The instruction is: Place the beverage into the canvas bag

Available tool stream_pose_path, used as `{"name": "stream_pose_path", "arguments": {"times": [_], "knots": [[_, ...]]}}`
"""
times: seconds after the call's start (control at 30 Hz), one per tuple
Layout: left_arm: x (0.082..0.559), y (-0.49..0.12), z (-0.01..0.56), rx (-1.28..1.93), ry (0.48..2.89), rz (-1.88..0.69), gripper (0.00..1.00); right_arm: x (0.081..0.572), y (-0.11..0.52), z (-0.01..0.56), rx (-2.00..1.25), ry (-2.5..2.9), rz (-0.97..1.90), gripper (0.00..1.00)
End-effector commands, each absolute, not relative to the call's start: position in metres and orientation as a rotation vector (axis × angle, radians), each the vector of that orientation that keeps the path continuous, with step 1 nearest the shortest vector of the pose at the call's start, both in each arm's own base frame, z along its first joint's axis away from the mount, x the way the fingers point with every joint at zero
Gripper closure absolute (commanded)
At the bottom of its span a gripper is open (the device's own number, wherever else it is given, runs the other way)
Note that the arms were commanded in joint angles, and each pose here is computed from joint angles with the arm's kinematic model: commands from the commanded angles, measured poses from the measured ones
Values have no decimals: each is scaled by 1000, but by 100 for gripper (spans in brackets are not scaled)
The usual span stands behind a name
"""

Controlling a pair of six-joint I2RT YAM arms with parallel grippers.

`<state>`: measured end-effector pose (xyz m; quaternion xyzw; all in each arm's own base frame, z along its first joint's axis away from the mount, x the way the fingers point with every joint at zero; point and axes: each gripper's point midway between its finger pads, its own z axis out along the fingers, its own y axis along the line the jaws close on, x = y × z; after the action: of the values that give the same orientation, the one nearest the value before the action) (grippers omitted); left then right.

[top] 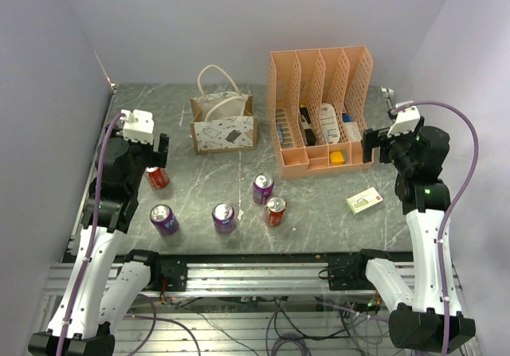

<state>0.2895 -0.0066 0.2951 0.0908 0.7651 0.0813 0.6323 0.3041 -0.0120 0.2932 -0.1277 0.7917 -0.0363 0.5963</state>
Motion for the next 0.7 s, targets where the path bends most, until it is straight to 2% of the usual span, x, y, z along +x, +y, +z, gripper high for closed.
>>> {"name": "stream_pose_path", "arguments": {"times": [0.0,0.4,0.67], "knots": [[293,-5,328,191,1654,187,1,304,-12,305,-289,1822,-76,0],[303,-22,321,229,1661,92,1,329,1,314,-424,1752,-33,0],[331,-44,307,283,1713,-12,1,334,19,271,-458,1800,106,0]]}}
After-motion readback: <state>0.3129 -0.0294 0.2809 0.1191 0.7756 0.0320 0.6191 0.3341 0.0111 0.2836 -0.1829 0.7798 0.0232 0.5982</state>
